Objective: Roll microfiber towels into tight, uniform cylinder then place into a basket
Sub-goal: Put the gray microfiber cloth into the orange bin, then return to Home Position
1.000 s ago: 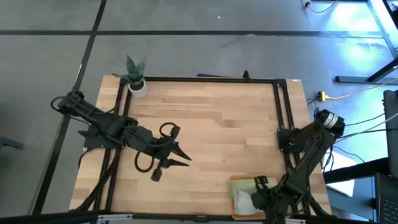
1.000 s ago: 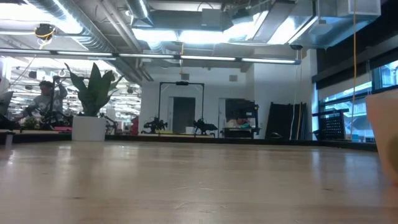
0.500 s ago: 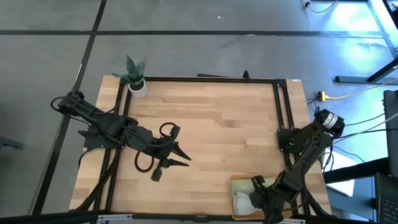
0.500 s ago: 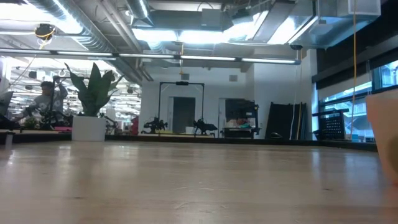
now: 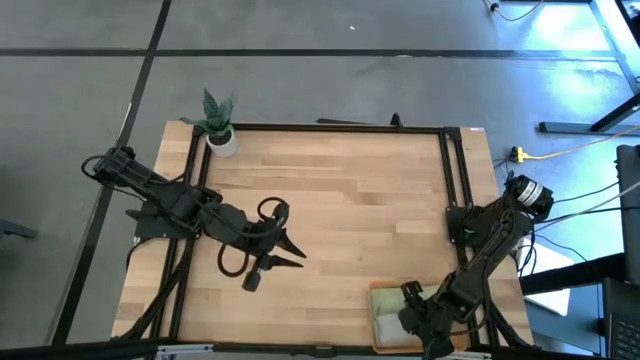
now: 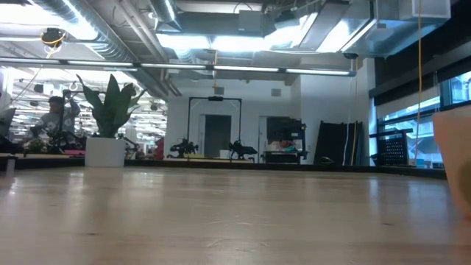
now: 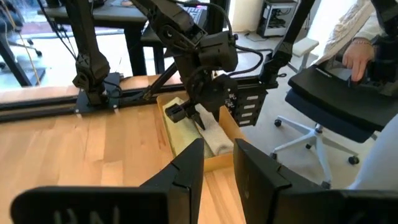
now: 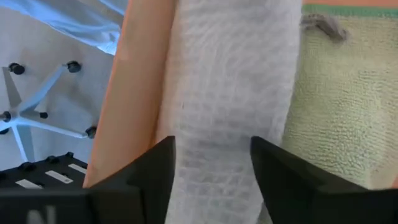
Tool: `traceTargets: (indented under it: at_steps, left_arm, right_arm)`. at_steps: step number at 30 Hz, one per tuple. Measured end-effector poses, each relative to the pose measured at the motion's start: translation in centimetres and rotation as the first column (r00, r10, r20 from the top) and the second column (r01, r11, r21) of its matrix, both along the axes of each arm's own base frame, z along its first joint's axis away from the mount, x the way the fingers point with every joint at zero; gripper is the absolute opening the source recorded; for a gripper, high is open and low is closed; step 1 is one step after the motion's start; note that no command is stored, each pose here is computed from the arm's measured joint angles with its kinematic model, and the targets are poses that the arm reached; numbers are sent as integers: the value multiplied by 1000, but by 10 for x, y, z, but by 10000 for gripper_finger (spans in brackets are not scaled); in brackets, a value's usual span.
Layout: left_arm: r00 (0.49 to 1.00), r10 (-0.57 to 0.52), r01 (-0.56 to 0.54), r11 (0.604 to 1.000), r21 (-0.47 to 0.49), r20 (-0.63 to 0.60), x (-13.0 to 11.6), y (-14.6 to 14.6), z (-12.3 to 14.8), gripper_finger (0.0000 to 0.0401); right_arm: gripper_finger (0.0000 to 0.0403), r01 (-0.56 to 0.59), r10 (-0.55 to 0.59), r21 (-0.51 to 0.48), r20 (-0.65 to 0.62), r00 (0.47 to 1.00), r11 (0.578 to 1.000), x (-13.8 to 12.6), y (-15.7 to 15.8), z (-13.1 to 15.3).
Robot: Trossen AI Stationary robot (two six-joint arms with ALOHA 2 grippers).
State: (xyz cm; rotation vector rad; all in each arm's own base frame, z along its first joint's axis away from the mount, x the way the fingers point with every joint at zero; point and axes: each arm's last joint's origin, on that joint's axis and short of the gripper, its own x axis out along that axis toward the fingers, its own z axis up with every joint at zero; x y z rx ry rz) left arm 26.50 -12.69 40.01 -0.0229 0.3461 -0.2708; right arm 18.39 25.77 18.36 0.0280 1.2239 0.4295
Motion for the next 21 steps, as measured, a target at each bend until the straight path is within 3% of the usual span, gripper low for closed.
traceTargets:
  at_steps: [6,11,16,21]
  left_arm:
    - [1000,7,-8,1000,-21,-8,0,0,0,78]
    - [1000,6,-5,1000,-26,1,0,-1,1,78]
    - [1000,3,-3,1000,-31,1,-1,-2,1,78]
    - [1000,5,-6,997,-73,-13,-2,-5,1,78]
  right_arm:
    - [230,-28,27,25,17,999,999,5,5,14]
    - [224,35,-36,-13,-40,999,999,15,1,38]
    - [187,102,-112,-123,-77,991,987,22,-11,65]
    - [119,242,-257,-209,-50,965,948,37,-31,86]
